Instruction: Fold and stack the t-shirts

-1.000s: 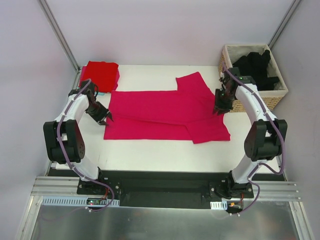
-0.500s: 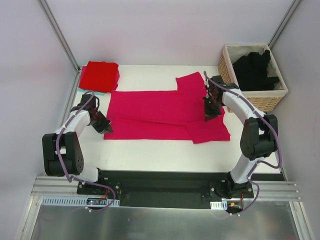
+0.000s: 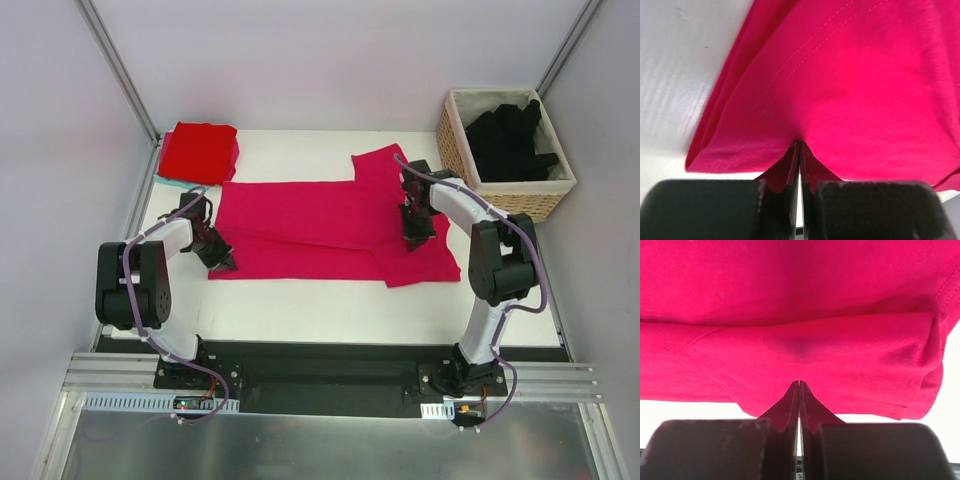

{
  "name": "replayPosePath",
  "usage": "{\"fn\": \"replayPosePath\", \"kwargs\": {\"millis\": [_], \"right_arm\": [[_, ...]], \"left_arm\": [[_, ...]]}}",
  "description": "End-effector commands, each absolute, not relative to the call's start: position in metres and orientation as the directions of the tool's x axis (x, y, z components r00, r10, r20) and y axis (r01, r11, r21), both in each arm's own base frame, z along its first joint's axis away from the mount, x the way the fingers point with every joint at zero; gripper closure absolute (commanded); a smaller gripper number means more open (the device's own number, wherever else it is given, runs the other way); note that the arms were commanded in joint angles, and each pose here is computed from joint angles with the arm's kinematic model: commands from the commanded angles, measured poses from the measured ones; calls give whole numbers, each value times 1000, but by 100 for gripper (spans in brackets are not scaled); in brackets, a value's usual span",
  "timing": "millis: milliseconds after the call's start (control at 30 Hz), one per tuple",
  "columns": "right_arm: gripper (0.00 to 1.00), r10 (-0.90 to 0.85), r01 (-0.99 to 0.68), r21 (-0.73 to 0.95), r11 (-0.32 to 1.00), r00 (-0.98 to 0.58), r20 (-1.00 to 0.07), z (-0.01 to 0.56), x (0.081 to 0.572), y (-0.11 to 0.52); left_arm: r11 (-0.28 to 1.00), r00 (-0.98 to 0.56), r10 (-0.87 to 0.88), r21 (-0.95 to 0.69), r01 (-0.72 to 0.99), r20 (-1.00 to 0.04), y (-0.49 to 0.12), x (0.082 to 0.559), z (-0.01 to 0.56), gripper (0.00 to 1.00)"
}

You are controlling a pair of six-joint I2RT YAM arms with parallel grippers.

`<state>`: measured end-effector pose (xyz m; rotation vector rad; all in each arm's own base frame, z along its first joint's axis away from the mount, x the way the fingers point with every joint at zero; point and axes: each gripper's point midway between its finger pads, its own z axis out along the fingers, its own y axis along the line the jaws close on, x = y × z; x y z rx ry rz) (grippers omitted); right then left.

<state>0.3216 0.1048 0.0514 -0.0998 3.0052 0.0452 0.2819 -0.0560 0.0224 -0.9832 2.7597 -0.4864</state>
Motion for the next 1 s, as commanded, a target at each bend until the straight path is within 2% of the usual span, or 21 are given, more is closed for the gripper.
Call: {"fn": "replayPosePath", "kwargs": {"millis": [0,300,500,633,667,800,967], "right_arm": [[99,-48,-47,-14,999,-988,-148,62,331,100],[99,83,82,41,996,-996,-24,24,323,111],[99,111,111,25,993,-994,7,17,319,109],[99,122,123,6,992,-990,69,18,300,105],[99,124,124,-2,992,-988,89,16,290,103],[99,140,141,-2,990,-983,115,18,267,99],[99,136,141,18,990,-978,158,24,239,99]], "left_arm": [[743,-790,-613,-350,-571,-13,-64,278,13,100],[741,-795,-606,-350,-573,19,-69,282,11,100],[743,-792,-606,-303,-597,75,-68,270,12,100],[751,-763,-622,-140,-645,176,-58,239,15,100],[751,-739,-627,-60,-657,244,-55,218,18,100],[737,-691,-635,4,-676,346,-61,186,27,100],[737,-676,-652,79,-671,343,-52,162,30,100]]}}
